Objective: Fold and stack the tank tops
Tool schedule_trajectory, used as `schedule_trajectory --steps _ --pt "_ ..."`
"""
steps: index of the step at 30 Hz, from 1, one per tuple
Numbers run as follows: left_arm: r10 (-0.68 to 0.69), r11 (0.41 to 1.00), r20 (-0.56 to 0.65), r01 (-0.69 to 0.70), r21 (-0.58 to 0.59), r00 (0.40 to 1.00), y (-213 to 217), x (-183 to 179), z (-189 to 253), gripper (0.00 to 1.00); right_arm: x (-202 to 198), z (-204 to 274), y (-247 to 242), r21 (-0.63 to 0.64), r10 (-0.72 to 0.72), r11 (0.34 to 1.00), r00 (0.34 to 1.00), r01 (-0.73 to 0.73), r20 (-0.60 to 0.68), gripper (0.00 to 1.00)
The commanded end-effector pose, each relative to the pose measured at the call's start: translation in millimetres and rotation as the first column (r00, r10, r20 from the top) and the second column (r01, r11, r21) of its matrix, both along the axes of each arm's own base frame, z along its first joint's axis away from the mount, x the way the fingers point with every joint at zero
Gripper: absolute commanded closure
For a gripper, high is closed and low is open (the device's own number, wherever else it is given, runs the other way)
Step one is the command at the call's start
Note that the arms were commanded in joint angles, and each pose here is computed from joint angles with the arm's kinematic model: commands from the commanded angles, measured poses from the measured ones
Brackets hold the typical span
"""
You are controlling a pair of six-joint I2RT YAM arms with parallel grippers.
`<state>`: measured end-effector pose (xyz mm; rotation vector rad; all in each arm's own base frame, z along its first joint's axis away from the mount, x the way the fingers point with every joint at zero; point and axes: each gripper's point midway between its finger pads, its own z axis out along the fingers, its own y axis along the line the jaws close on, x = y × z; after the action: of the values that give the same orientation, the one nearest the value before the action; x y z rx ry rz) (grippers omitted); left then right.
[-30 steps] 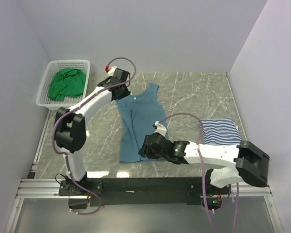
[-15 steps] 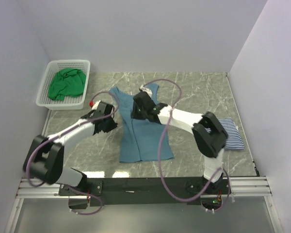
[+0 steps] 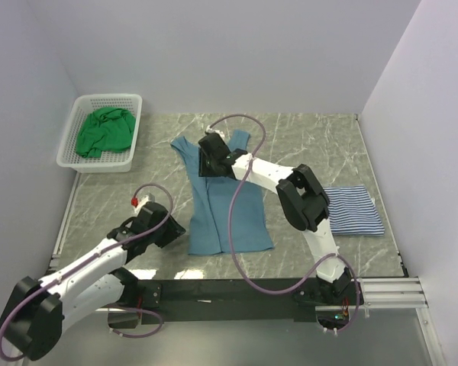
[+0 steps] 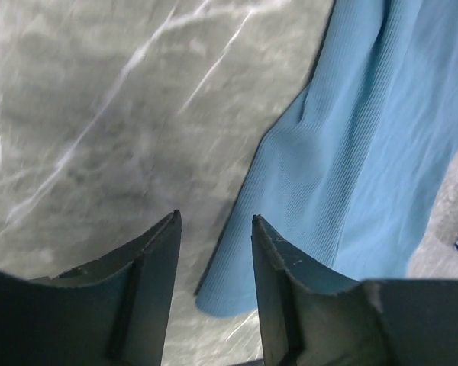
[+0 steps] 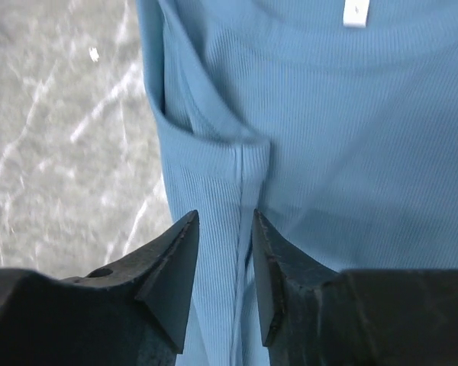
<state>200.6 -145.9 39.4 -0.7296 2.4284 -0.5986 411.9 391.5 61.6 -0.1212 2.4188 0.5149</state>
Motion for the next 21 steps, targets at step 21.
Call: schedule_trajectory --steps 21 --pt "-0.186 0.982 -0.072 0.187 0.006 0.980 -28.9 -30.6 -12.5 0.50 36.2 -18.2 5.4 -0.106 -0.014 0.994 0.999 0.018 0.032 0.59"
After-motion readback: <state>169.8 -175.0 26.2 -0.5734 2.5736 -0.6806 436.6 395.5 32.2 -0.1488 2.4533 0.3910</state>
